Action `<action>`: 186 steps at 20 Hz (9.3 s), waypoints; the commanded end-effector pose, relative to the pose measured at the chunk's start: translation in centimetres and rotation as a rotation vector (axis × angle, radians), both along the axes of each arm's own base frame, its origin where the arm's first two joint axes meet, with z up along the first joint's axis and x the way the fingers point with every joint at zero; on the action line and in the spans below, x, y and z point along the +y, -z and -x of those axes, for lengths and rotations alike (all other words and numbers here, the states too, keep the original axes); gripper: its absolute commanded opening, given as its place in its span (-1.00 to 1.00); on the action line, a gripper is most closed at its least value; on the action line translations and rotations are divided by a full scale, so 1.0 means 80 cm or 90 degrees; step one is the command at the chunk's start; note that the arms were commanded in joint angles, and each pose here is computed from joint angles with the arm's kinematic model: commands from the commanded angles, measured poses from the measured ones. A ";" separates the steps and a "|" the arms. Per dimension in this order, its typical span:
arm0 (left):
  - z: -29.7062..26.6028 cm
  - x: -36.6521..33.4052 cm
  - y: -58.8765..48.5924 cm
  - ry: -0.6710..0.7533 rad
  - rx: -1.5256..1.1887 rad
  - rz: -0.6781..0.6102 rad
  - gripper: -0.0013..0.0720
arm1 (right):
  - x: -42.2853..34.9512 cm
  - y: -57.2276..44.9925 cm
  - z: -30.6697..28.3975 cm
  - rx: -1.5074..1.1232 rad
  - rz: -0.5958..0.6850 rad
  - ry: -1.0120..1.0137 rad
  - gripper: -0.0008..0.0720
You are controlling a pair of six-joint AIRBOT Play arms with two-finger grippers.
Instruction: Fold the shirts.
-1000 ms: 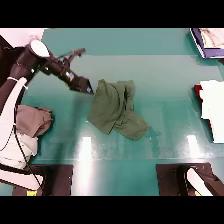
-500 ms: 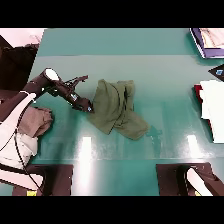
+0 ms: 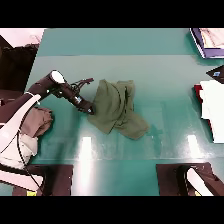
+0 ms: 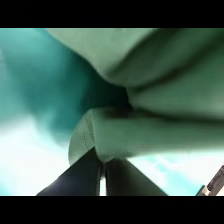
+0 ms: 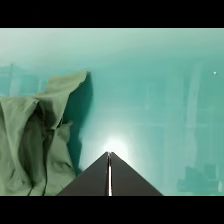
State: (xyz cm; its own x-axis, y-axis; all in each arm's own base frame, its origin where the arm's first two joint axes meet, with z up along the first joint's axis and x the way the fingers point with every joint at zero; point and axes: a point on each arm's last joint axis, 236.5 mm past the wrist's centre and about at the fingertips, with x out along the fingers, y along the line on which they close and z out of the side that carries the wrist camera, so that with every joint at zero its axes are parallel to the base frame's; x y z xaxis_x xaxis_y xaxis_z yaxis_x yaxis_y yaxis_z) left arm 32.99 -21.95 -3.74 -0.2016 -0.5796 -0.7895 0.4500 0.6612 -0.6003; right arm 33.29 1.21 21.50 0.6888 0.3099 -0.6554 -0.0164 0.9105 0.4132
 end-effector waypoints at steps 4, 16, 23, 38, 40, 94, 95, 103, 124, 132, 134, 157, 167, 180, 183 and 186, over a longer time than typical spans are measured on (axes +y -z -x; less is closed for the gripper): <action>-0.028 0.057 -0.143 -0.014 -0.107 -0.015 -0.90 | 0.064 0.066 -0.019 0.124 -0.089 -0.131 -0.04; -0.032 0.061 -0.218 -0.033 -0.216 -0.003 -0.90 | 0.304 0.316 -0.102 0.334 -0.218 -0.212 0.49; -0.032 0.061 -0.218 -0.034 -0.216 -0.003 -0.90 | 0.305 0.325 -0.120 0.293 -0.203 -0.206 -0.93; -0.020 0.108 -0.483 -0.158 -0.593 -0.033 -0.90 | 0.105 -0.188 -0.082 -0.274 -0.006 -0.148 -0.93; 0.002 0.110 -0.516 -0.174 -0.642 -0.017 -0.90 | 0.097 -0.250 -0.046 -0.351 0.018 -0.138 -0.93; 0.009 -0.053 0.009 -0.248 -0.129 -0.163 0.68 | 0.116 0.079 -0.030 0.070 0.006 -0.189 0.26; 0.012 -0.052 0.013 -0.246 -0.122 -0.167 0.68 | 0.115 0.076 -0.028 0.054 0.006 -0.180 0.26; 0.034 -0.043 0.022 -0.207 -0.088 -0.198 -0.55 | 0.112 0.054 -0.019 -0.005 0.009 -0.157 0.26; -0.019 0.152 -0.117 -0.225 -0.193 -0.225 -0.90 | 0.059 0.360 0.203 0.482 -0.216 0.010 0.26; -0.020 0.152 -0.117 -0.226 -0.195 -0.225 -0.90 | 0.082 0.381 0.204 0.483 -0.174 -0.010 0.21; -0.022 0.152 -0.118 -0.228 -0.199 -0.224 -0.90 | 0.088 0.383 0.202 0.477 -0.161 -0.024 -0.32; 0.041 0.180 -0.702 -0.414 -0.884 0.146 -0.90 | 0.044 -0.374 0.033 -0.525 0.111 -0.016 -0.93; 0.201 0.150 -0.785 -0.400 -1.084 0.177 -0.90 | 0.002 -0.431 0.176 -0.624 0.265 0.123 -0.94; -0.066 0.161 -0.220 -0.393 -0.279 0.039 -0.90 | -0.039 0.067 -0.075 0.248 0.132 -0.064 -0.94; -0.146 0.162 -0.147 -0.432 -0.274 0.027 -0.90 | -0.034 0.147 -0.122 0.277 0.118 -0.063 -0.94; -0.212 0.176 -0.107 -0.489 -0.277 0.030 -0.90 | -0.030 0.191 -0.181 0.231 0.119 -0.044 -0.94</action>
